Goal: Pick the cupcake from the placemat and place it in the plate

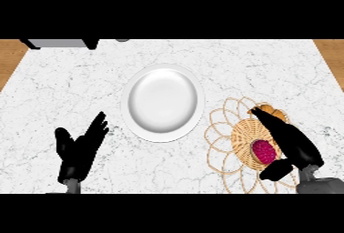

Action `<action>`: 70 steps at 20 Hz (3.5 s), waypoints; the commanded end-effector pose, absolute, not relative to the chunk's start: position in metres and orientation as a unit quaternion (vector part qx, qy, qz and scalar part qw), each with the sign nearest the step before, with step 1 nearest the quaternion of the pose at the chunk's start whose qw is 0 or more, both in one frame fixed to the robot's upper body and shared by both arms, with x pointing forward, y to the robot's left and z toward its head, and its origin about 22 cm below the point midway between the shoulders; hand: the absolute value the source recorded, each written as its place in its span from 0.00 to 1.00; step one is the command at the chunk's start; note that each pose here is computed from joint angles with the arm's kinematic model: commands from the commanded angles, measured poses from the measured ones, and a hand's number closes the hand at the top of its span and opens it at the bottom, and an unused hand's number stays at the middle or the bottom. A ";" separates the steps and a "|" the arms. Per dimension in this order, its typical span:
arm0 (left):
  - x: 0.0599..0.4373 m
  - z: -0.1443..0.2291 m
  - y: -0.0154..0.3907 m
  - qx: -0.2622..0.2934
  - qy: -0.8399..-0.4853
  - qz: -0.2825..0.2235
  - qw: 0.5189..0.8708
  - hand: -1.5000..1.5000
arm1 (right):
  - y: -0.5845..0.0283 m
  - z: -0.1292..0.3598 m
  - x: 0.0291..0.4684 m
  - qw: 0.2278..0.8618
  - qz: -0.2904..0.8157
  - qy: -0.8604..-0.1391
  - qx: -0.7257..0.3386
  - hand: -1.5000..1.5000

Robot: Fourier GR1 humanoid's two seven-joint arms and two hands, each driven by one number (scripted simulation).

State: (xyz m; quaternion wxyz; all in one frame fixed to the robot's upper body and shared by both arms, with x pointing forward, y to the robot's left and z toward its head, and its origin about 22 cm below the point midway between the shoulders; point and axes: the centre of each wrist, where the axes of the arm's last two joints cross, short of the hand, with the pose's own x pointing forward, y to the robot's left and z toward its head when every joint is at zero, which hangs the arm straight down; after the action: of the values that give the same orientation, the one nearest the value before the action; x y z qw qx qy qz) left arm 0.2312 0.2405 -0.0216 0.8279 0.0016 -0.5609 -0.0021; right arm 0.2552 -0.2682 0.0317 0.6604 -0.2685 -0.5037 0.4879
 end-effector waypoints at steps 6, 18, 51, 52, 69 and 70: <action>0.230 -0.028 0.231 0.002 -0.561 -0.005 0.828 0.50 | -0.291 0.017 0.262 0.613 0.548 -0.496 -0.280 1.00; 0.232 -0.035 0.236 -0.010 -0.558 -0.021 0.829 0.50 | -0.117 0.032 0.244 0.603 0.452 -0.568 -0.330 1.00; 0.253 -0.024 0.221 -0.022 -0.563 -0.037 0.825 0.50 | -0.033 0.093 0.288 0.510 -0.010 -0.658 -0.554 1.00; 0.254 -0.024 0.226 -0.021 -0.564 -0.037 0.824 0.50 | -0.038 0.081 0.291 0.512 -0.013 -0.653 -0.558 1.00; 0.249 -0.026 0.208 -0.024 -0.570 -0.033 0.821 0.50 | -0.083 0.028 0.353 0.637 0.024 -0.499 -0.587 0.00; 0.250 -0.028 0.216 -0.029 -0.574 -0.043 0.817 0.50 | -0.083 0.017 0.351 0.651 0.024 -0.497 -0.573 0.00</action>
State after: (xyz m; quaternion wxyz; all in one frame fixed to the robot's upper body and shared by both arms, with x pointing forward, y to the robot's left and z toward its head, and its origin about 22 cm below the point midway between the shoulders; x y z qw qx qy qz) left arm 0.2486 0.2201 -0.0254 0.8187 -0.0229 -0.5725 -0.0374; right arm 0.3452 -0.0804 0.0360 0.5539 -0.5921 -0.5830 0.0523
